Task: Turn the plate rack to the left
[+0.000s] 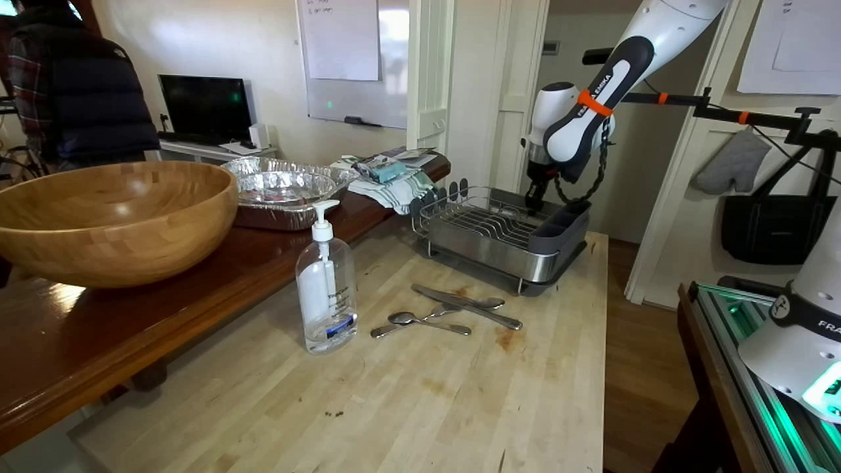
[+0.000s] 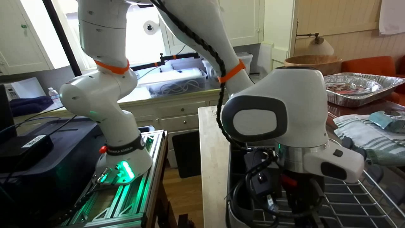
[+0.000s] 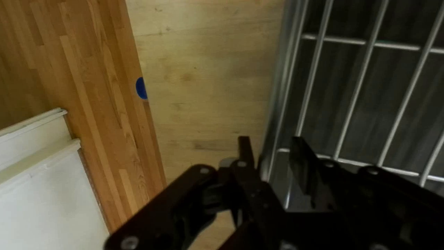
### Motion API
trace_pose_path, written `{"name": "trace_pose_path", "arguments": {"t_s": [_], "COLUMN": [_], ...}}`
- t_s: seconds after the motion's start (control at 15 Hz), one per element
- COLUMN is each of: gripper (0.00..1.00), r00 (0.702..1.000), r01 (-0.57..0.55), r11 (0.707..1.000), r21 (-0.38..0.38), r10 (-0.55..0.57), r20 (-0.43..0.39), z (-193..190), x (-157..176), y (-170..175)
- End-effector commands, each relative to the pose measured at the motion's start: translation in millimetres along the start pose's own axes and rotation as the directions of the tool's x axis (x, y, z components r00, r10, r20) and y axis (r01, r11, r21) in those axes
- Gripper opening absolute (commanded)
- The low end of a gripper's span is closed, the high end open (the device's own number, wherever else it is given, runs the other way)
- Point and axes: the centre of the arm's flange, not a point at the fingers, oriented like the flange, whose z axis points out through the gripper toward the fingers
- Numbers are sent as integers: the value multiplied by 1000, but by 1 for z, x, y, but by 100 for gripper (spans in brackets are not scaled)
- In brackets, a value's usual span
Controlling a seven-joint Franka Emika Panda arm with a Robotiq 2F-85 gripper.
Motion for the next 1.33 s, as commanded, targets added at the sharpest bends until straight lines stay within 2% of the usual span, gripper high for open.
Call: {"name": "trace_pose_path", "arguments": {"t_s": [0.0, 0.27, 0.47, 0.67, 0.93, 1.07, 1.27], "gripper": [67, 98, 100, 100, 100, 100, 100], "r00": [1000, 999, 993, 967, 891, 841, 751], "r01": [14, -18, -94, -246, -446, -531, -652], "r11": [999, 998, 993, 965, 883, 829, 733], "r21": [35, 57, 67, 91, 146, 173, 197], "r10": [-14, 20, 98, 251, 453, 541, 660], "r20": [-16, -47, -64, -43, -21, -8, 27], "z": [2, -8, -18, -18, -12, -10, -6], "x": [-8, -14, -17, -20, -17, -15, -12], "y": [-10, -9, -1, 8, 13, 12, 9]}}
